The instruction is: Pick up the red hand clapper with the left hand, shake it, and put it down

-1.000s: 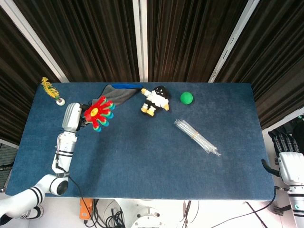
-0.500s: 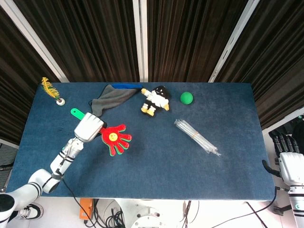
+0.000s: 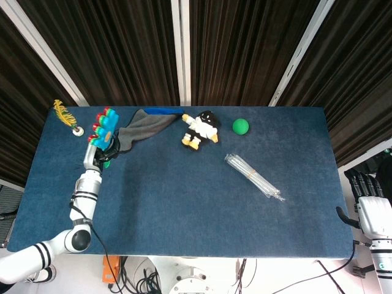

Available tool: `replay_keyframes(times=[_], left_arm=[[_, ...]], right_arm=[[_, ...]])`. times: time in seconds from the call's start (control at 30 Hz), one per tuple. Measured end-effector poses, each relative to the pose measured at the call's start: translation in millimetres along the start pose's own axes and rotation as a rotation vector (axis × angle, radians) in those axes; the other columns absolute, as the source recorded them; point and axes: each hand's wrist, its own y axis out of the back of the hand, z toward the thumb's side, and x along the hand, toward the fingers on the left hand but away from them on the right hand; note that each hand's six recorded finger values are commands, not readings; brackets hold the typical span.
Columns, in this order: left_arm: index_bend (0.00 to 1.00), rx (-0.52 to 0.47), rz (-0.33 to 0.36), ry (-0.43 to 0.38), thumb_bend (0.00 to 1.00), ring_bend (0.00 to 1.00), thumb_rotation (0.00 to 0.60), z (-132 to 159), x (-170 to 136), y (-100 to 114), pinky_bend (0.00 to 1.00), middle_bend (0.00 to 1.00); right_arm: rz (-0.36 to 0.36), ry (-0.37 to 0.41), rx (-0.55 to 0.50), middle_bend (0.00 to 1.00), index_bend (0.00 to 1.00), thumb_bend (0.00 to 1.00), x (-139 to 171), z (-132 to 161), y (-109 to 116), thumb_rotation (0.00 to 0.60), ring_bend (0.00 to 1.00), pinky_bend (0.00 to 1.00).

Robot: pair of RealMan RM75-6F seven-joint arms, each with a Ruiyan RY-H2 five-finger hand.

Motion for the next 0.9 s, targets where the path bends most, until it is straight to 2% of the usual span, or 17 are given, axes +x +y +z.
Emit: replay_keyframes(times=[0.07,0.13,0.2,0.27,0.3,0.4,0.5,0.53,0.63,0.67,0.73,0.77,0.83,0.9], left_arm=[[1.0,-0.109,0.015,0.022,0.66,1.0,0.6,6.5,0.6,2.1,1.0,1.0],[1.0,-0.124,0.021,0.022,0.66,1.0,0.6,8.5,0.3,3.4,1.0,1.0],[1.0,-0.075,0.018,0.006,0.66,1.0,0.6,8.5,-0.3,4.6,1.0,1.0],[1.0,0.044,0.008,-0.033,0.67,1.0,0.6,8.8,-1.2,5.3,1.0,1.0],[1.0,0.114,0.002,-0.056,0.67,1.0,0.6,9.1,-1.6,5.4,1.0,1.0],[1.0,0.421,-0.02,-0.143,0.67,1.0,0.6,7.5,-2.6,6.1,1.0,1.0],[1.0,0.823,-0.04,-0.255,0.67,1.0,0.6,2.0,-3.8,6.8,1.0,1.0],[1.0,0.997,-0.047,-0.306,0.67,1.0,0.6,-1.7,-4.4,7.5,1.0,1.0],[1.0,1.38,-0.066,-0.431,0.67,1.0,0.6,-13.6,-6.3,8.9,1.0,1.0],[1.0,1.47,-0.075,-0.468,0.67,1.0,0.6,-17.5,-7.2,8.0,1.0,1.0],[1.0,1.621,-0.108,-0.552,0.67,1.0,0.6,-27.1,-10.8,0.7,1.0,1.0],[1.0,1.656,-0.121,-0.579,0.67,1.0,0.6,-30.7,-12.4,-2.6,1.0,1.0],[1.0,1.681,-0.131,-0.596,0.67,1.0,0.6,-34.2,-12.7,-3.9,1.0,1.0],[1.0,1.63,-0.119,-0.568,0.66,1.0,0.6,-33.7,-10.4,-1.9,1.0,1.0]], right_arm=[[0.002,-0.001,0.001,0.0,0.0,0.22,-0.1,0.2,-0.3,0.6,0.0,0.0],[0.004,-0.001,0.003,0.0,0.0,0.22,0.0,0.4,-0.6,0.6,0.0,0.0],[0.005,-0.001,0.003,0.0,0.0,0.22,0.1,0.7,-0.8,0.6,0.0,0.0],[0.006,-0.003,0.004,0.0,0.0,0.22,0.1,0.3,-0.8,0.6,0.0,0.0],[0.007,-0.004,0.004,0.0,0.0,0.22,0.0,0.1,-0.9,0.6,0.0,0.0],[0.01,-0.005,0.004,0.0,0.0,0.22,-0.2,0.2,-1.3,0.6,0.0,0.0],[0.011,-0.004,0.002,0.0,0.0,0.22,-0.3,0.7,-1.6,0.6,0.0,0.0],[0.012,-0.005,0.002,0.0,0.0,0.22,-0.2,0.5,-1.7,0.6,0.0,0.0],[0.014,-0.008,0.004,0.0,0.0,0.22,-0.1,-1.1,-1.4,0.6,0.0,0.0],[0.014,-0.009,0.005,0.0,0.0,0.23,0.0,-1.6,-0.8,0.6,0.0,0.0],[0.012,-0.012,0.005,0.0,0.0,0.23,0.0,-2.4,0.3,0.6,0.0,0.0],[0.01,-0.014,0.004,0.0,0.0,0.23,-0.1,-2.8,0.9,0.6,0.0,0.0],[0.009,-0.015,0.001,0.0,0.0,0.23,-0.5,-3.0,1.1,0.6,0.0,0.0],[0.011,-0.015,0.0,0.0,0.0,0.23,-0.7,-2.9,0.3,0.6,0.0,0.0]])
